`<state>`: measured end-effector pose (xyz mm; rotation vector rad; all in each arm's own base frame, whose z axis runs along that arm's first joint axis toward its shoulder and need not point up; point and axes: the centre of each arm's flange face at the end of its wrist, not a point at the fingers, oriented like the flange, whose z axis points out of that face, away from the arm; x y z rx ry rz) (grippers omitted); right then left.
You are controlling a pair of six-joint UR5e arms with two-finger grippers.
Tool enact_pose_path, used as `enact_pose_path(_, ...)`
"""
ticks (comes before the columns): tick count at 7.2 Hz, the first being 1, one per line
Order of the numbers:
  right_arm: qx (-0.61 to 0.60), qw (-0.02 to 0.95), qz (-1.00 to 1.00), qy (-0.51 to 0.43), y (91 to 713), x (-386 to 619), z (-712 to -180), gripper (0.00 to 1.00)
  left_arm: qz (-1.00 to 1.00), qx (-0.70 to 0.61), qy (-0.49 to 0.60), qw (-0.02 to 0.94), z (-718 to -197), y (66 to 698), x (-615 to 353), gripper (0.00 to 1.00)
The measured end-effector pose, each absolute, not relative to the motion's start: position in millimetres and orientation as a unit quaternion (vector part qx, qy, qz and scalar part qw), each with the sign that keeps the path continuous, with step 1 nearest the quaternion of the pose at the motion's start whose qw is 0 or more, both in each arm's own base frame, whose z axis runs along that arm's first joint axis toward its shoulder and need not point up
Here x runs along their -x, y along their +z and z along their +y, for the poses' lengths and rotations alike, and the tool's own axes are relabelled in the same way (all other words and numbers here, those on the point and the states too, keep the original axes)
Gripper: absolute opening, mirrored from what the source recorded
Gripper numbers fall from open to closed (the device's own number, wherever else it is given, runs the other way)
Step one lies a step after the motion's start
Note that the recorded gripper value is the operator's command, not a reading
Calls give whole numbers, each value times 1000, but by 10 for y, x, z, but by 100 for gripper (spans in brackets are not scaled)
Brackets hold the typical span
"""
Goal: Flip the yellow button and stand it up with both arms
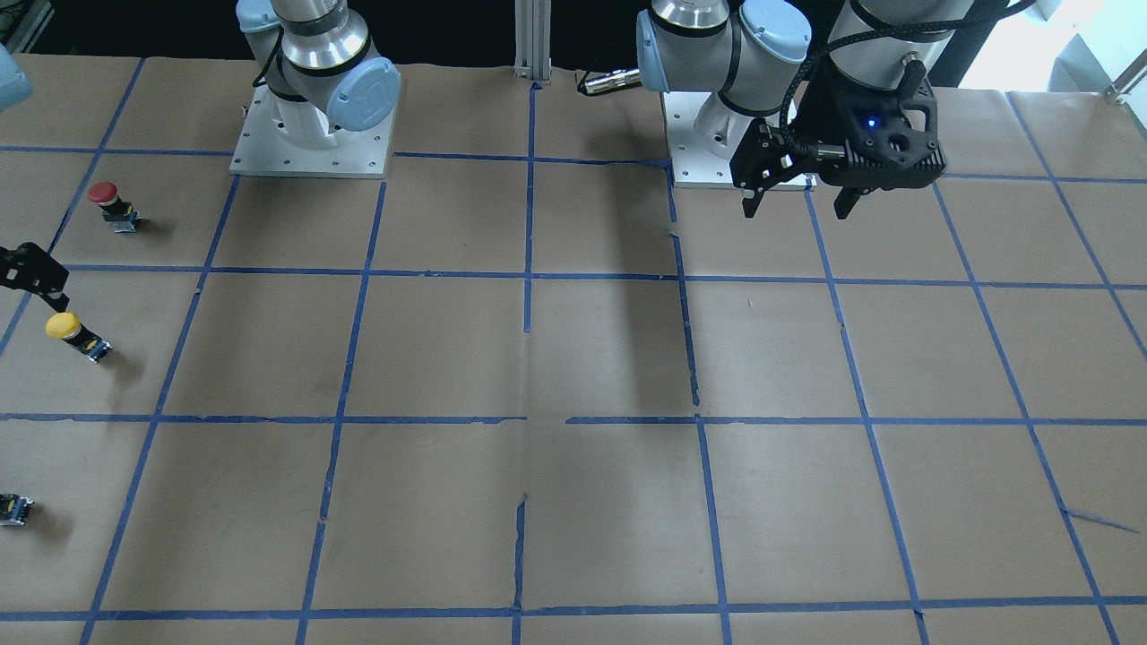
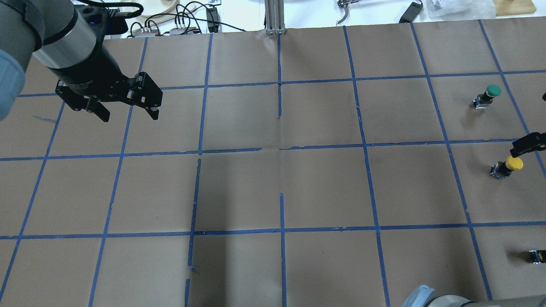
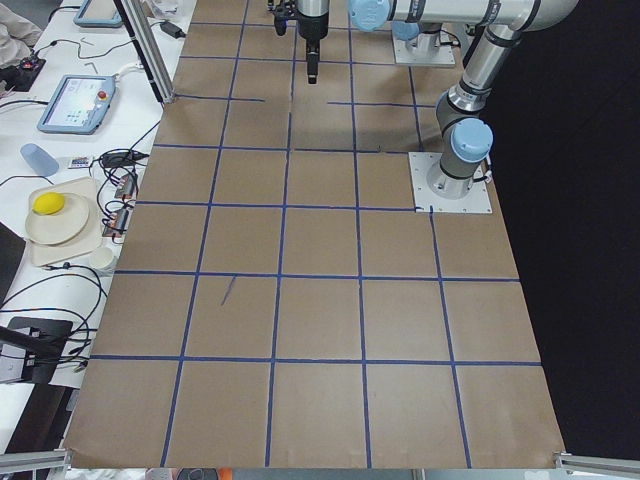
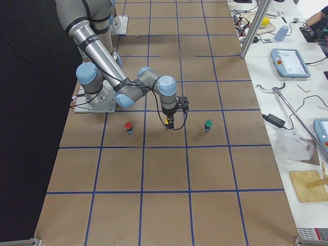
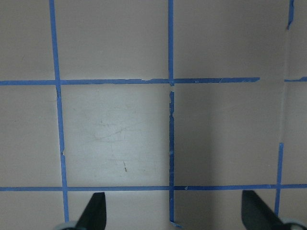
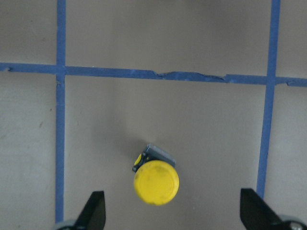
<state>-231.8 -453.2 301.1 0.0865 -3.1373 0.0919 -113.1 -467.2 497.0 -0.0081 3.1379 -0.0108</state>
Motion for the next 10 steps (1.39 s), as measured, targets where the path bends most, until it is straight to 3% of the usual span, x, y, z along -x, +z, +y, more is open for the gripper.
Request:
enact_pose_path(2,12,-16,-1000,1,3734,1936,-4654,100,1000,3,-3,1,-4671,4970,1132,100)
enact_pose_path(5,89,-18,-996,-24,4694,330,-4541,100,1000,3,-3,1,-4678,4961,1129,100)
enact_pose_path(8,77,-10,-997,-21,4888,-989,-4269,100,1000,3,-4,1,-4683,4965,1131,100)
enact_pose_path(10,63,-10,-998,-25,4850,-1176,-4219,100,1000,3,-6,0,-4685,4977,1130,100)
